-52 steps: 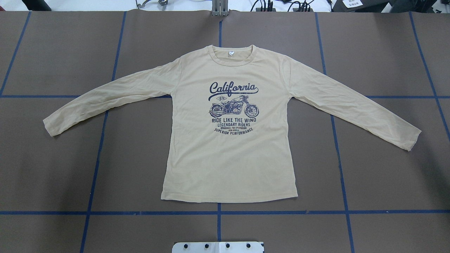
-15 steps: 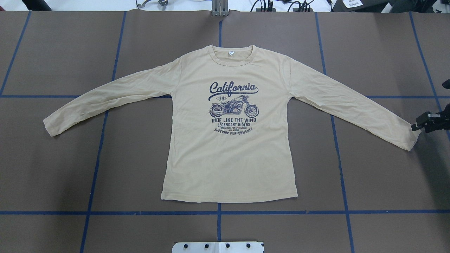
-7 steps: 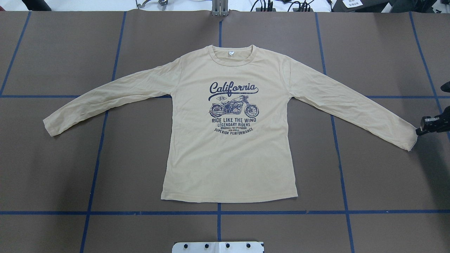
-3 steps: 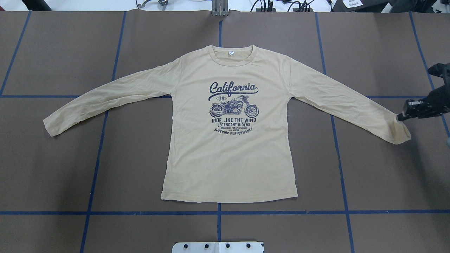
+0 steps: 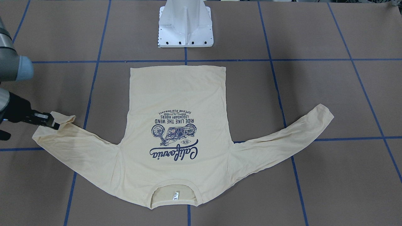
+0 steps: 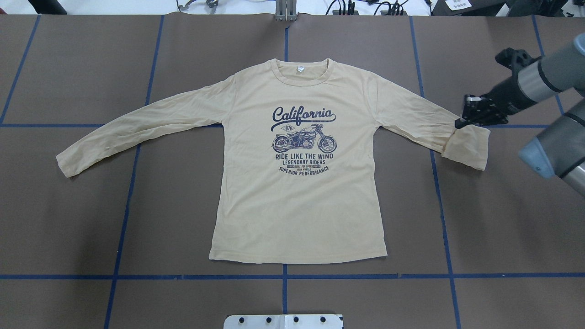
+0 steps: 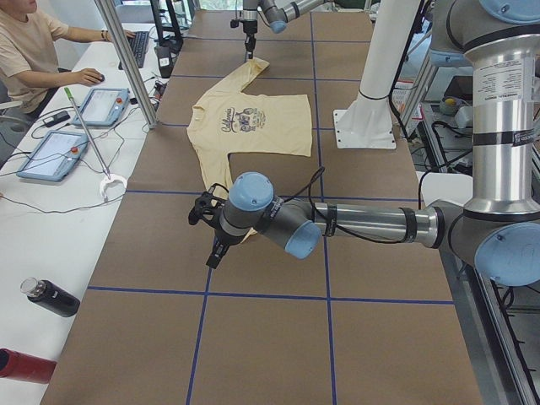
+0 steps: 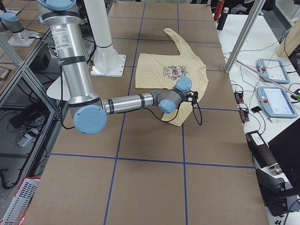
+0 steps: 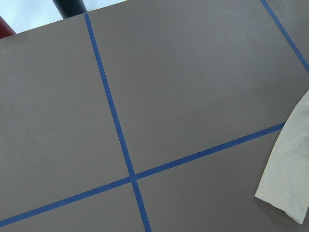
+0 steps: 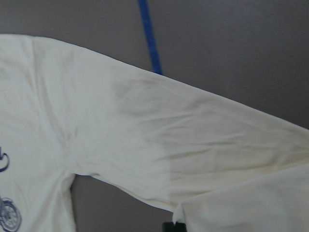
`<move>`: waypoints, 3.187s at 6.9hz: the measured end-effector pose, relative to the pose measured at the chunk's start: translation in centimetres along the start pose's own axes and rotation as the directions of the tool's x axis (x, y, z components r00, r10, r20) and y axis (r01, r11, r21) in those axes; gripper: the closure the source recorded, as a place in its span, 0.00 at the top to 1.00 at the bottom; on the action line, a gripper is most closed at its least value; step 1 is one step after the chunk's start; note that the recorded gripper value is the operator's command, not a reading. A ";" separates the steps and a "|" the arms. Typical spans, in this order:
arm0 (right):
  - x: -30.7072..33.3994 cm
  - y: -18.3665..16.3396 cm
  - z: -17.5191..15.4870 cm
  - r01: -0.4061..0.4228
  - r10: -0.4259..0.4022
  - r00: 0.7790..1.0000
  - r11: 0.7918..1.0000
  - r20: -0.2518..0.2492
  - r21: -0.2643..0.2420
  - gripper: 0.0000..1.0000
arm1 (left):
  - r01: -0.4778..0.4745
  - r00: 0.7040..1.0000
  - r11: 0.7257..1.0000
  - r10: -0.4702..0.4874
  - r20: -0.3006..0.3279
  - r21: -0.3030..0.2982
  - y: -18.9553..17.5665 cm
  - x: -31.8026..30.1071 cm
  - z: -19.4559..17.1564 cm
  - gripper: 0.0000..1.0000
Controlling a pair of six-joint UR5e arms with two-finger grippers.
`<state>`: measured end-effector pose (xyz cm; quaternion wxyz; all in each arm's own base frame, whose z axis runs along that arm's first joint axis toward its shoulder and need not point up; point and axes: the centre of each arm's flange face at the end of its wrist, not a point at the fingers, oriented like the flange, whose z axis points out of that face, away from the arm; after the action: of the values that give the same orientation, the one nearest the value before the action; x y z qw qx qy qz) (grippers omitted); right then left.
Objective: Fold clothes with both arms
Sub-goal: 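Grasp the sleeve cuff nearest the right gripper with the right gripper, then carry the sleeve with the right gripper across the shirt toward the collar, then release the sleeve and raise the right gripper away from the shirt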
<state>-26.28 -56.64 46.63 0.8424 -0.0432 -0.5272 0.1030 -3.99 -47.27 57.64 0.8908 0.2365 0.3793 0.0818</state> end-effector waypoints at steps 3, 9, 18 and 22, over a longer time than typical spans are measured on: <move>-16.3 -0.7 0.6 -0.023 0.023 1.000 0.999 -0.009 0.029 0.00 | -0.015 1.000 1.000 0.015 -0.001 0.015 -0.1 0.1 -0.1 1.00; -42.8 3.9 5.3 0.116 -0.124 0.992 0.976 0.035 0.185 0.00 | -0.016 1.000 1.000 0.016 -0.002 0.017 0.0 0.1 -0.1 1.00; -55.7 11.6 13.6 0.073 -0.085 0.996 0.957 0.030 0.280 0.99 | -0.023 1.000 0.999 0.024 -0.015 0.044 -0.5 0.9 -0.2 1.00; -44.6 5.5 9.3 -0.011 0.008 1.000 0.976 0.017 0.216 0.97 | 0.151 0.976 0.989 -0.150 -0.160 -0.011 -1.4 10.4 8.1 0.99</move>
<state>-54.23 -61.38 10.52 0.8373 0.0470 -0.5194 0.1641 9.07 -47.99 55.23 0.8609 0.2003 0.4665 0.0327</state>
